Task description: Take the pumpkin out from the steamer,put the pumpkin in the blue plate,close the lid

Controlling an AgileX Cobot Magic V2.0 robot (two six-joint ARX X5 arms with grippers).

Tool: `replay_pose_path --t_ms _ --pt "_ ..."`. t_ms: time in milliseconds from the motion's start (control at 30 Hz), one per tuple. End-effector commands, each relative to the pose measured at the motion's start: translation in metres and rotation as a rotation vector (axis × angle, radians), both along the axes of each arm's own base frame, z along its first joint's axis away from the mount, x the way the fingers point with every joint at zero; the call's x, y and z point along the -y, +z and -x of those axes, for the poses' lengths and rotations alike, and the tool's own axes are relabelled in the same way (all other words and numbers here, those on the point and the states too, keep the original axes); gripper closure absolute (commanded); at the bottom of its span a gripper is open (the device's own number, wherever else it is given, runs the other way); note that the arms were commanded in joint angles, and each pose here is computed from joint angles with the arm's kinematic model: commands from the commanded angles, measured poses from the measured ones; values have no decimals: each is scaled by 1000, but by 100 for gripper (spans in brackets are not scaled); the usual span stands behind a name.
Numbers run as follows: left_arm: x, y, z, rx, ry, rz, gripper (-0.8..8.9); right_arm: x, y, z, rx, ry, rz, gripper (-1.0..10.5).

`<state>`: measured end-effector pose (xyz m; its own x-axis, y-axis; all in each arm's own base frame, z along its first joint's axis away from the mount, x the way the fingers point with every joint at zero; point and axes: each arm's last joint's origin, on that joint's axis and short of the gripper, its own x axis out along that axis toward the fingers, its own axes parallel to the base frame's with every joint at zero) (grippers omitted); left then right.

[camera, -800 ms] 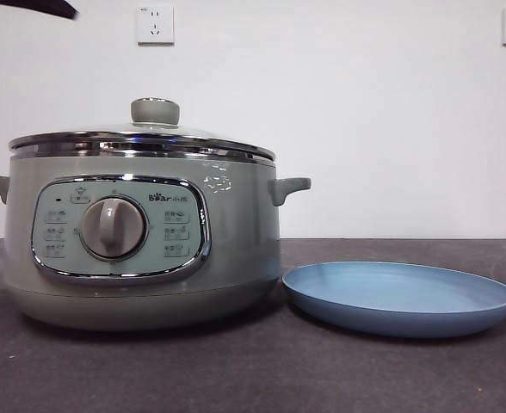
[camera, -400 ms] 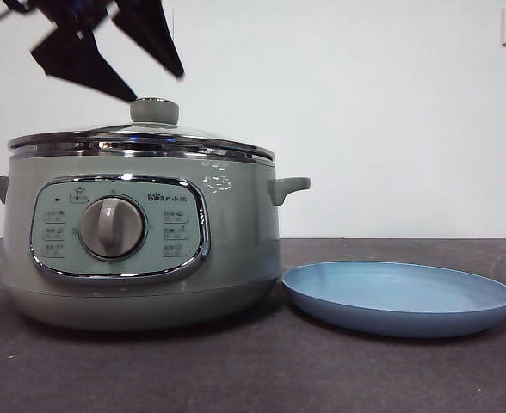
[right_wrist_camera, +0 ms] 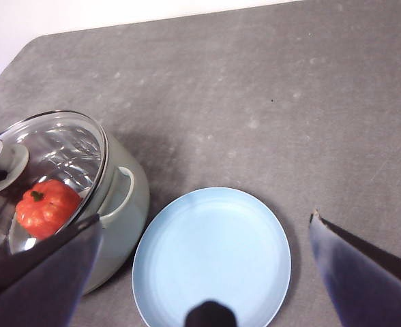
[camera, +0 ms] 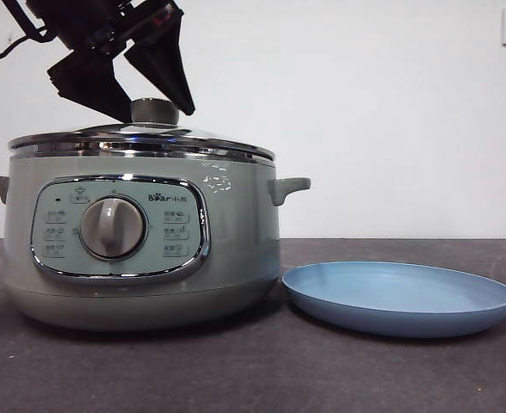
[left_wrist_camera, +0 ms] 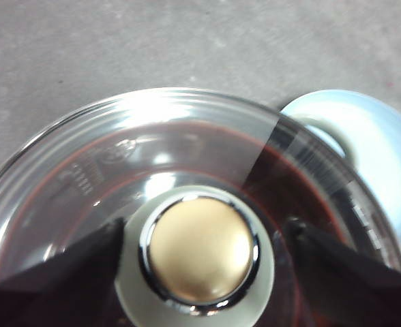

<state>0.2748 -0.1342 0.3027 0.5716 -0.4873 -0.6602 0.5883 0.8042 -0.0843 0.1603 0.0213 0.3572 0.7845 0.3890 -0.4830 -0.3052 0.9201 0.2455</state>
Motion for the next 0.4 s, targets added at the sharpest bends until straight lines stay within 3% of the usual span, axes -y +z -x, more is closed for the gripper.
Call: replay_pose_path --t_ms 33,133,400 --pt "1 -1 1 -2 -19 -21 650 0 0 0 -5 1 3 443" --pt "0 -2 1 6 -36 -37 833 0 -1 0 -13 2 3 443" --pt "0 2 1 38 -40 -28 822 0 -3 1 -34 1 4 443"
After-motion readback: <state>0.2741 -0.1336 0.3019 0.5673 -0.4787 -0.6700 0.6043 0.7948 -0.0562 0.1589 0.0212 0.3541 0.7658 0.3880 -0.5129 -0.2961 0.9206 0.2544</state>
